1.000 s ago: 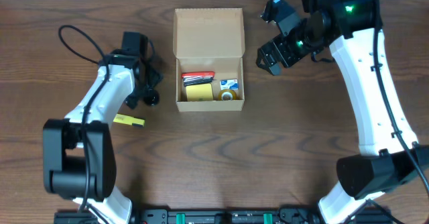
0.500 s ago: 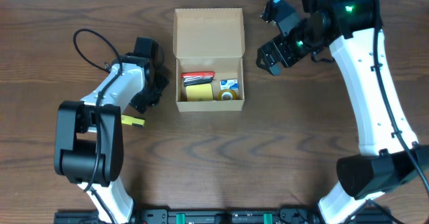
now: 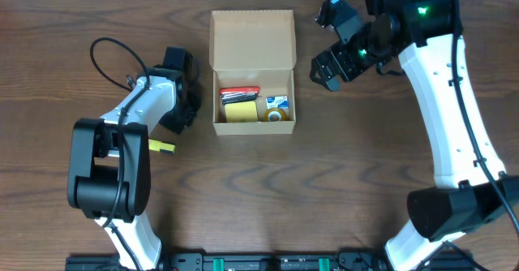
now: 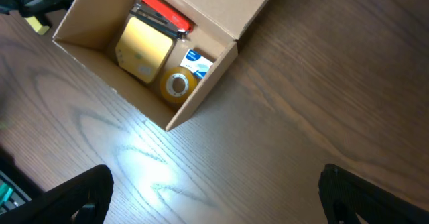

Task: Pack container
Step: 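Move the left gripper to the black tape measure and grasp it, then carry the tape measure with the left gripper and lower it into the box, then release the tape measure and lift the left gripper out of the box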

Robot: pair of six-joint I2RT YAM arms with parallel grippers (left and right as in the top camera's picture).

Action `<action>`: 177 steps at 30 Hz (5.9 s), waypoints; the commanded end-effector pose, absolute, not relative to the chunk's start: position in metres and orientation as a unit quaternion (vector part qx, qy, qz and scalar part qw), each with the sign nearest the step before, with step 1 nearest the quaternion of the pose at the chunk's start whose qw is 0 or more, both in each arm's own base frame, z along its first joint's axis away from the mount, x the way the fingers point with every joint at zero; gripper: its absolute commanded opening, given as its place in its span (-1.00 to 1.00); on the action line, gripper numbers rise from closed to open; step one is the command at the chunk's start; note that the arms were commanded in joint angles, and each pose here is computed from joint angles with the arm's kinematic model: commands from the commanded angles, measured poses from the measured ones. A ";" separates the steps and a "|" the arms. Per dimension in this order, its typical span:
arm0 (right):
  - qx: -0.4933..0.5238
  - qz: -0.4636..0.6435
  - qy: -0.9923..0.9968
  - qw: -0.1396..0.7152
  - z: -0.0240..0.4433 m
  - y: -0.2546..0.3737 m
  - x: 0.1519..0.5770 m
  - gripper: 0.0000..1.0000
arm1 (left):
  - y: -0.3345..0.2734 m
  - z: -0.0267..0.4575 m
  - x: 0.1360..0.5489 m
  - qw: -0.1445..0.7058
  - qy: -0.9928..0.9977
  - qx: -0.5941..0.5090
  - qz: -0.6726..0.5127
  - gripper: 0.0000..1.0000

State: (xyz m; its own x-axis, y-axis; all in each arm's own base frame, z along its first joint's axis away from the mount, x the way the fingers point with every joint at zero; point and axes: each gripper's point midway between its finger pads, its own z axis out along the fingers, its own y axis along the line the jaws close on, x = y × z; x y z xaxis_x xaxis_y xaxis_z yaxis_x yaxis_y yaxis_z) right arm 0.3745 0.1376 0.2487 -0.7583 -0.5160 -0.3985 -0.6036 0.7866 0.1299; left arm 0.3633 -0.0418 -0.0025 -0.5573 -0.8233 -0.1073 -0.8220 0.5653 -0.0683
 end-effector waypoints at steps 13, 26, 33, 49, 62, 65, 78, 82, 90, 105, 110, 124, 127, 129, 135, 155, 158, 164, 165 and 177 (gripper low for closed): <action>-0.309 0.127 0.927 0.173 0.248 0.141 0.373 0.98 | -0.038 0.020 0.360 0.034 0.936 -0.350 -0.002 -0.89; -0.309 0.127 0.927 0.173 0.248 0.141 0.373 0.99 | -0.051 0.179 0.460 0.237 0.971 0.017 -0.019 -0.88; -0.309 0.127 0.927 0.173 0.248 0.141 0.373 0.99 | -0.100 0.199 0.462 0.266 0.939 0.196 -0.095 -0.89; -0.309 0.127 0.927 0.173 0.248 0.141 0.373 0.99 | -0.186 0.180 0.368 0.171 0.788 0.575 -0.134 -0.88; -0.309 0.127 0.927 0.173 0.248 0.141 0.373 0.98 | -0.197 0.164 0.341 0.146 0.731 0.639 -0.188 -0.88; -0.309 0.127 0.927 0.173 0.248 0.141 0.373 0.98 | -0.197 0.152 0.344 0.149 0.729 0.642 -0.182 -0.88; -0.309 0.127 0.927 0.173 0.248 0.141 0.373 0.98 | -0.193 0.103 0.350 0.150 0.733 0.643 -0.162 -0.88; -0.309 0.127 0.927 0.173 0.248 0.141 0.373 0.99 | -0.187 0.090 0.353 0.139 0.738 0.644 -0.147 -0.88; -0.309 0.127 0.927 0.173 0.248 0.141 0.373 0.98 | -0.189 0.067 0.359 0.127 0.740 0.643 -0.152 -0.88; -0.309 0.127 0.927 0.172 0.248 0.141 0.373 0.99 | -0.190 0.056 0.359 0.118 0.741 0.642 -0.156 -0.60; -0.309 0.127 0.927 0.173 0.248 0.141 0.373 0.98 | -0.190 0.056 0.359 0.118 0.741 0.642 -0.156 -0.37; -0.309 0.127 0.927 0.173 0.248 0.141 0.373 0.99 | -0.195 0.057 0.357 0.117 0.740 0.643 -0.158 0.07; -0.309 0.127 0.927 0.173 0.248 0.141 0.373 0.98 | -0.196 0.057 0.356 0.117 0.739 0.644 -0.159 0.15; -0.309 0.127 0.927 0.173 0.248 0.141 0.373 0.99 | -0.196 0.057 0.356 0.117 0.739 0.644 -0.159 0.18; -0.309 0.127 0.927 0.173 0.248 0.141 0.373 0.99 | -0.197 0.057 0.356 0.119 0.738 0.646 -0.158 0.19; -0.309 0.127 0.927 0.172 0.248 0.141 0.373 0.98 | -0.175 0.221 0.458 0.300 0.812 0.500 0.032 0.25; -0.309 0.127 0.927 0.173 0.248 0.141 0.373 0.99 | -0.156 0.244 0.464 0.320 0.835 0.443 0.071 0.28; -0.309 0.127 0.927 0.173 0.248 0.141 0.373 0.99 | -0.108 0.250 0.462 0.316 0.919 0.232 0.038 0.29; -0.309 0.127 0.927 0.172 0.248 0.141 0.373 0.98 | -0.096 0.246 0.459 0.303 0.934 0.188 0.030 0.28; -0.309 0.127 0.927 0.173 0.248 0.141 0.373 0.98 | 0.025 0.191 0.410 0.167 0.966 -0.195 0.037 0.18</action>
State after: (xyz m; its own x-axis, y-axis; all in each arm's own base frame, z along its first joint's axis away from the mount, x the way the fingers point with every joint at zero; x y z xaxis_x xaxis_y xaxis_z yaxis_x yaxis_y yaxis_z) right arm 0.3745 0.1376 0.2487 -0.7569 -0.5178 -0.3988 -0.6053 0.7855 0.1290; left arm 0.4208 0.0084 0.2028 -0.9174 -0.1698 -0.3600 -0.1851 0.9827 0.0082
